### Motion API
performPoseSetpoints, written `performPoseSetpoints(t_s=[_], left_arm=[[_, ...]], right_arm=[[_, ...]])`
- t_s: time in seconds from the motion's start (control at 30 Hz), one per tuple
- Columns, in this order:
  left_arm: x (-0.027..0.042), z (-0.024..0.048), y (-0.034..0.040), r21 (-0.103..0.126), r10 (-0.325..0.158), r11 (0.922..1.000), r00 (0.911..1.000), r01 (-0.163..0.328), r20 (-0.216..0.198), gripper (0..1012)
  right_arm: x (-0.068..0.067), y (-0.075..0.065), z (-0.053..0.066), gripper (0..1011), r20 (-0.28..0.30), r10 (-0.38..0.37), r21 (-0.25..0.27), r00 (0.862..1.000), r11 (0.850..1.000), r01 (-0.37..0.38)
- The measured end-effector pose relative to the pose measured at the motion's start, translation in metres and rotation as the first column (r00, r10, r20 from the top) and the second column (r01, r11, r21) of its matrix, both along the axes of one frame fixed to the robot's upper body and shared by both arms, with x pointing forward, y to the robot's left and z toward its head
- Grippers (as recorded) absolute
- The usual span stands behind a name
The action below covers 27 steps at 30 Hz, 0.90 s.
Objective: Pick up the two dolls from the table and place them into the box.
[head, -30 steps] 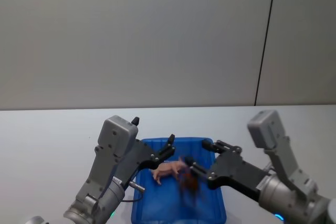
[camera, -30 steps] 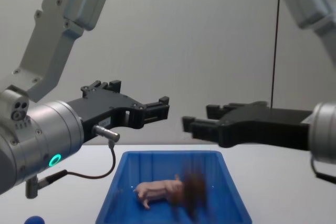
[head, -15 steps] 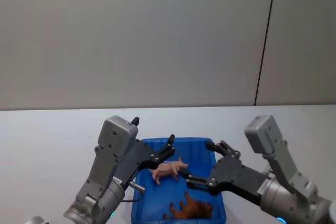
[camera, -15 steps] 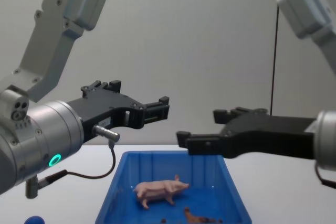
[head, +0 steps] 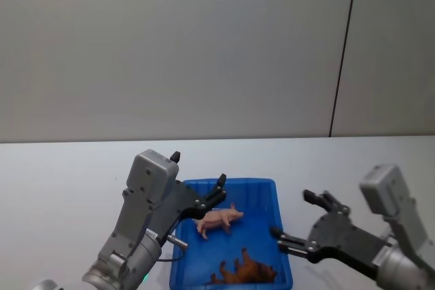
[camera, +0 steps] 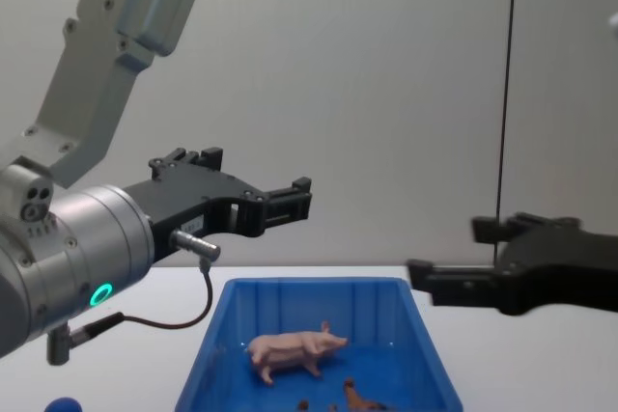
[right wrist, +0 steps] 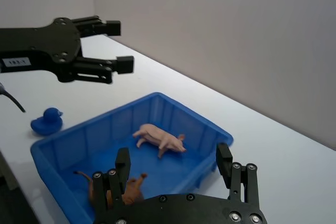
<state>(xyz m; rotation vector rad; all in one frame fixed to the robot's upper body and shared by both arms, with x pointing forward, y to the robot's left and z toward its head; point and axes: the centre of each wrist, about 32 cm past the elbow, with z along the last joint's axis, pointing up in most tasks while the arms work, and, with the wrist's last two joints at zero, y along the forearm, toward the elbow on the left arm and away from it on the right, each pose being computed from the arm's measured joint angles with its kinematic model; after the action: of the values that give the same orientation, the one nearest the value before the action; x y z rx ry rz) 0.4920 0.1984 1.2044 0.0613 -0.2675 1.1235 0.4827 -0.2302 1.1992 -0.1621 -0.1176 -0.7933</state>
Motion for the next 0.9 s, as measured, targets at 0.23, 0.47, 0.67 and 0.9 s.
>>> performPoseSetpoints(t_s=[0.23,0.47,0.67,0.9], left_arm=[[-0.0019,0.0004,0.0029,0.012,0.009,0.9999,0.9999,-0.009,-0.007,1001],[-0.0084,0.0011,0.0086,0.035,0.043,0.9985,0.9987,-0.042,-0.027,1001],[-0.0207,-0.0024,0.0169,0.057,0.096,0.9941,0.9926,-0.092,-0.074,1001],[-0.0369,-0.0121,0.0273,0.070,0.164,0.9853,0.9776,-0.156,-0.132,1002]], right_arm=[[-0.010,-0.019,-0.007,1001,0.005,-0.066,-0.003,0.998,0.998,0.066],[-0.015,-0.029,-0.011,1001,0.009,-0.099,-0.005,0.995,0.995,0.099],[-0.017,-0.034,-0.013,1001,0.011,-0.118,-0.006,0.993,0.993,0.118],[-0.019,-0.038,-0.014,1001,0.012,-0.129,-0.007,0.992,0.992,0.129]])
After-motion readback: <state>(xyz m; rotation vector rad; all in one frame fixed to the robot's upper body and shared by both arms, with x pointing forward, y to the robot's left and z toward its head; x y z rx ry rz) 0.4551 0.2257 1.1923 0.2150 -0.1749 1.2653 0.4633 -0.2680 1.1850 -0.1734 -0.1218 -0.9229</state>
